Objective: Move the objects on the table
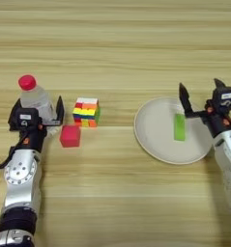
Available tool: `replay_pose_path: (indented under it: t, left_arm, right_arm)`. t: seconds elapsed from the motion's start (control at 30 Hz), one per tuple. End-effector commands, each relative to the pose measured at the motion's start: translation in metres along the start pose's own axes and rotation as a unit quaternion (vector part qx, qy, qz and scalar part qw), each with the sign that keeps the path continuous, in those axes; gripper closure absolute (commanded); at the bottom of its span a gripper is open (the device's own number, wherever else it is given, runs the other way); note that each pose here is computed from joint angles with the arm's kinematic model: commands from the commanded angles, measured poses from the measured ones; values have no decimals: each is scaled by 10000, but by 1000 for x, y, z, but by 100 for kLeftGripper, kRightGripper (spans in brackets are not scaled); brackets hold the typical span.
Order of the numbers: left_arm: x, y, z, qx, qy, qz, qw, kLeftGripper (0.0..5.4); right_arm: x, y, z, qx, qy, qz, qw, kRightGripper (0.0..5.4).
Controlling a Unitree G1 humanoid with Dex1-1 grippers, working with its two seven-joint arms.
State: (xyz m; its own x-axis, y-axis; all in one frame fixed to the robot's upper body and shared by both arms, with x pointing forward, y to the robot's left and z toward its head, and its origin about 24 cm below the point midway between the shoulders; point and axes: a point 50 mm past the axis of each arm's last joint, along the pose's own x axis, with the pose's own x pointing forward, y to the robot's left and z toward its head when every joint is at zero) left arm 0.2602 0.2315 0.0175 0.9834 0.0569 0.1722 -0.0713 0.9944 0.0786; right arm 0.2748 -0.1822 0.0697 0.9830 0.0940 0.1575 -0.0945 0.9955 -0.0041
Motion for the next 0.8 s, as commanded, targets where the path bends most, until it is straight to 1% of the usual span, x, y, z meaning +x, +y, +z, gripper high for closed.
replay_pose_path:
  t: [0.03,0.2,0.37,0.47,0.67,0.8]
  left_arm:
    - [0,-1,0,46,26,-27,10000,2]
    - [1,-2,0,39,23,-36,10000,2]
    - [0,-2,1,37,11,-17,10000,2]
    - [0,-2,0,39,18,-14,10000,2]
    - [-1,-2,-1,19,49,1,10000,2]
    - [-1,-2,-1,3,55,10,10000,2]
  right_arm:
    - [3,-26,-1,-76,-16,-473,9989,0]
    - [1,-45,-5,-142,38,-806,9966,0]
    - [0,-60,-19,-163,317,-1110,9932,0]
    - [0,-65,-23,-171,365,-1174,9923,0]
    - [0,-71,-25,-190,368,-1261,9912,0]
    - [-1,-77,-29,-192,452,-1355,9896,0]
